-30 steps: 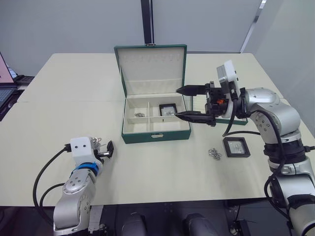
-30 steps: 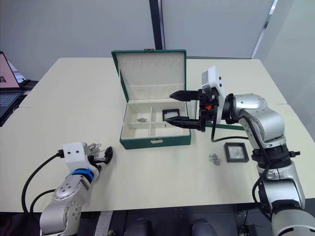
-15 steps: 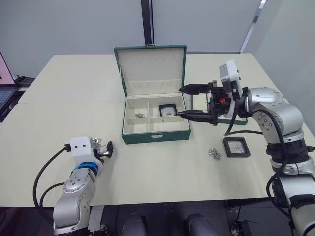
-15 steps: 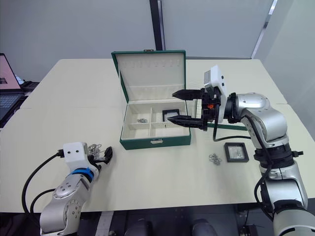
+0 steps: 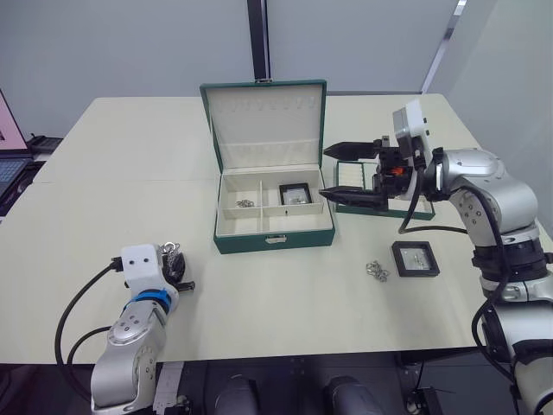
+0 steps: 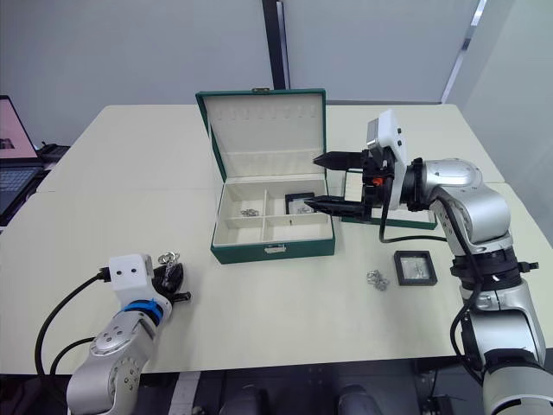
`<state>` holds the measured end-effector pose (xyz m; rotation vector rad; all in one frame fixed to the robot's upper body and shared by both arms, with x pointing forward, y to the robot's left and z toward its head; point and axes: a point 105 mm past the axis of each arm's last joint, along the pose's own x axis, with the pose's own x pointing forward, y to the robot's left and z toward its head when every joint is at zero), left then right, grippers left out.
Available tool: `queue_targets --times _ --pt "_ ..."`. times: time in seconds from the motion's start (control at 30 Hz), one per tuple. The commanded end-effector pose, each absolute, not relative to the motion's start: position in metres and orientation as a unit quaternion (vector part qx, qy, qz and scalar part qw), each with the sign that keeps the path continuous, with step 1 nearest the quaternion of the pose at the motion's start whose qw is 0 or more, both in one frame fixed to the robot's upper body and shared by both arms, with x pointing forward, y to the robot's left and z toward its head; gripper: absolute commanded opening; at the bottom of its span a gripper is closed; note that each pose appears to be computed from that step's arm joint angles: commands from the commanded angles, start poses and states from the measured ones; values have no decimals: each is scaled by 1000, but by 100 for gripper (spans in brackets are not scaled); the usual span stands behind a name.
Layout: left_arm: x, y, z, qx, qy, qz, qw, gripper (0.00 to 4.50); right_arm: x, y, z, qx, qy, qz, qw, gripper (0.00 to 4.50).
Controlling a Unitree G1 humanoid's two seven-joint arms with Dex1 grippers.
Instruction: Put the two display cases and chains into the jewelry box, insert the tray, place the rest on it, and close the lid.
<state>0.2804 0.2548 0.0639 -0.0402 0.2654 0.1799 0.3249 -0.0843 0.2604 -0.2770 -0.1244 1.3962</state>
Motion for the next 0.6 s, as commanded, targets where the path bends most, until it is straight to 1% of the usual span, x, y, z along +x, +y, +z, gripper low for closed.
queue_targets --times 0.03,0.07,0.37,0.6 --pt "269 256 31 -41 200 99 974 23 323 -88 280 -148 -92 632 755 450" --pt "269 256 31 -44 198 100 974 1 324 -89 280 -149 -92 632 755 450" --pt "274 252 34 -50 188 98 976 0 329 -93 279 -154 -92 623 761 450" --pt "278 267 84 -50 72 150 985 0 331 -96 278 -155 -90 620 764 450"
